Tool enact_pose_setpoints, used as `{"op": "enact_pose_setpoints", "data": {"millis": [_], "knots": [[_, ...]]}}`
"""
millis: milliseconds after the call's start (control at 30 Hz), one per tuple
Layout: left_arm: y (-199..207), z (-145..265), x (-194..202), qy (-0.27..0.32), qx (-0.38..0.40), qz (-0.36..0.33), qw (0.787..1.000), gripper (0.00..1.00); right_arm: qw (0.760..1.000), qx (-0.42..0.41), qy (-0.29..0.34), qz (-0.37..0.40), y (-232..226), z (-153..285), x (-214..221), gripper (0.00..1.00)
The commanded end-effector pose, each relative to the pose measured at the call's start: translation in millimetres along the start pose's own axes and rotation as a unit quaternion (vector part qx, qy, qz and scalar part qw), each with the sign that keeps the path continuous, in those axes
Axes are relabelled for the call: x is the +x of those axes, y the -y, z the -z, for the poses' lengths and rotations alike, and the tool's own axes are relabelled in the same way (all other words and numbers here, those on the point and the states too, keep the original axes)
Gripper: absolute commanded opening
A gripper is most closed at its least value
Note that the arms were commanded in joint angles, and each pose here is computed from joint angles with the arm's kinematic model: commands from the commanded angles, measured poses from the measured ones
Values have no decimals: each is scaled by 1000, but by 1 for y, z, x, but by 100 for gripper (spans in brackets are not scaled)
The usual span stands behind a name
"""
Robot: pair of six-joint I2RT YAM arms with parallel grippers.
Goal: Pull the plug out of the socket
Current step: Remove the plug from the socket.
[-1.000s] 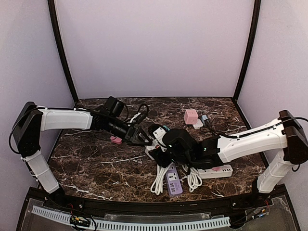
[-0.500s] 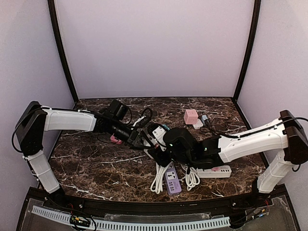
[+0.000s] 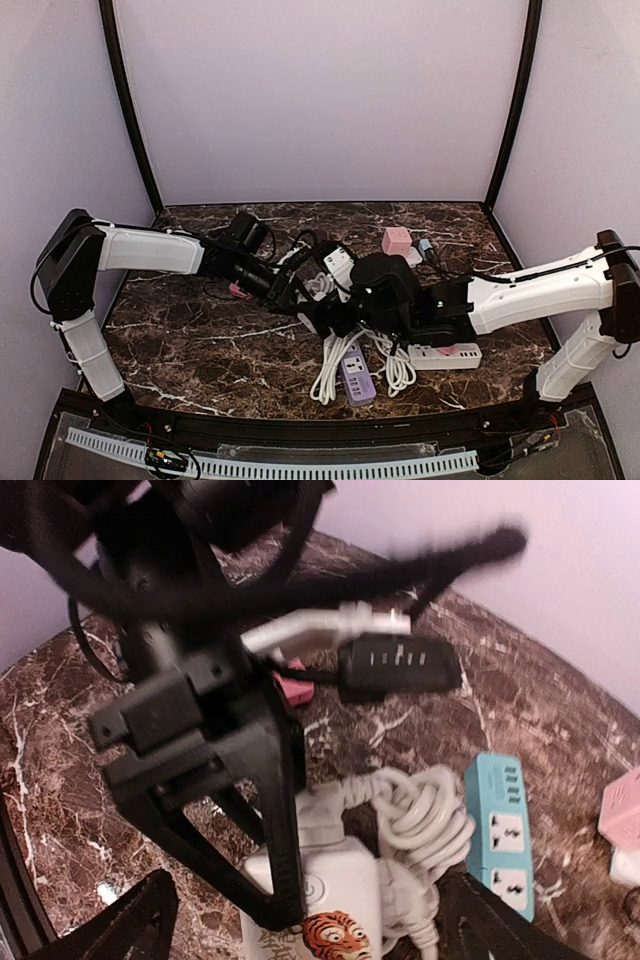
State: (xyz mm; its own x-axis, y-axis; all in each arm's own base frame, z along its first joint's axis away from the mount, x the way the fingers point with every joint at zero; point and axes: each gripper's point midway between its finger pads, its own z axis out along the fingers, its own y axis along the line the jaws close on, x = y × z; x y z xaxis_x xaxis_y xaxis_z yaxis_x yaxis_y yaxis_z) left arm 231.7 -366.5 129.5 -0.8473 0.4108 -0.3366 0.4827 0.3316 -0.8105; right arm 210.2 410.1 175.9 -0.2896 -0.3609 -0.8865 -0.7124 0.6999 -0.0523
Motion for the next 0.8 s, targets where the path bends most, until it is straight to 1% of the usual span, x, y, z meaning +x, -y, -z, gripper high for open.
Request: {"op": "enact_pose_setpoints", "data": {"millis": [0, 100, 233, 367, 500, 533, 667, 767], "knots": [[2, 2, 2, -4, -2, -10, 1000, 30, 996, -22, 68, -59, 1, 28, -42, 97], [1, 7, -3, 5, 0, -7, 1000, 27, 995, -31, 53, -77, 3, 36, -30, 99], [13, 19, -11, 25, 20, -28, 999, 26, 993, -28, 30, -111, 9, 42, -8, 95], [24, 31, -18, 43, 29, -47, 998, 25, 984, -29, -1, -176, 10, 43, 8, 86], [24, 44, -27, 67, 34, -40, 996, 23, 971, -71, -23, -229, -5, 43, 16, 77], [24, 46, -27, 70, 38, -36, 996, 22, 967, -84, -26, -238, -9, 42, 17, 73], [29, 51, -30, 78, 44, -44, 995, 22, 956, -112, -42, -269, -18, 35, 23, 62], [29, 52, -30, 80, 41, -43, 995, 22, 952, -115, -57, -279, -21, 26, 27, 60]]}}
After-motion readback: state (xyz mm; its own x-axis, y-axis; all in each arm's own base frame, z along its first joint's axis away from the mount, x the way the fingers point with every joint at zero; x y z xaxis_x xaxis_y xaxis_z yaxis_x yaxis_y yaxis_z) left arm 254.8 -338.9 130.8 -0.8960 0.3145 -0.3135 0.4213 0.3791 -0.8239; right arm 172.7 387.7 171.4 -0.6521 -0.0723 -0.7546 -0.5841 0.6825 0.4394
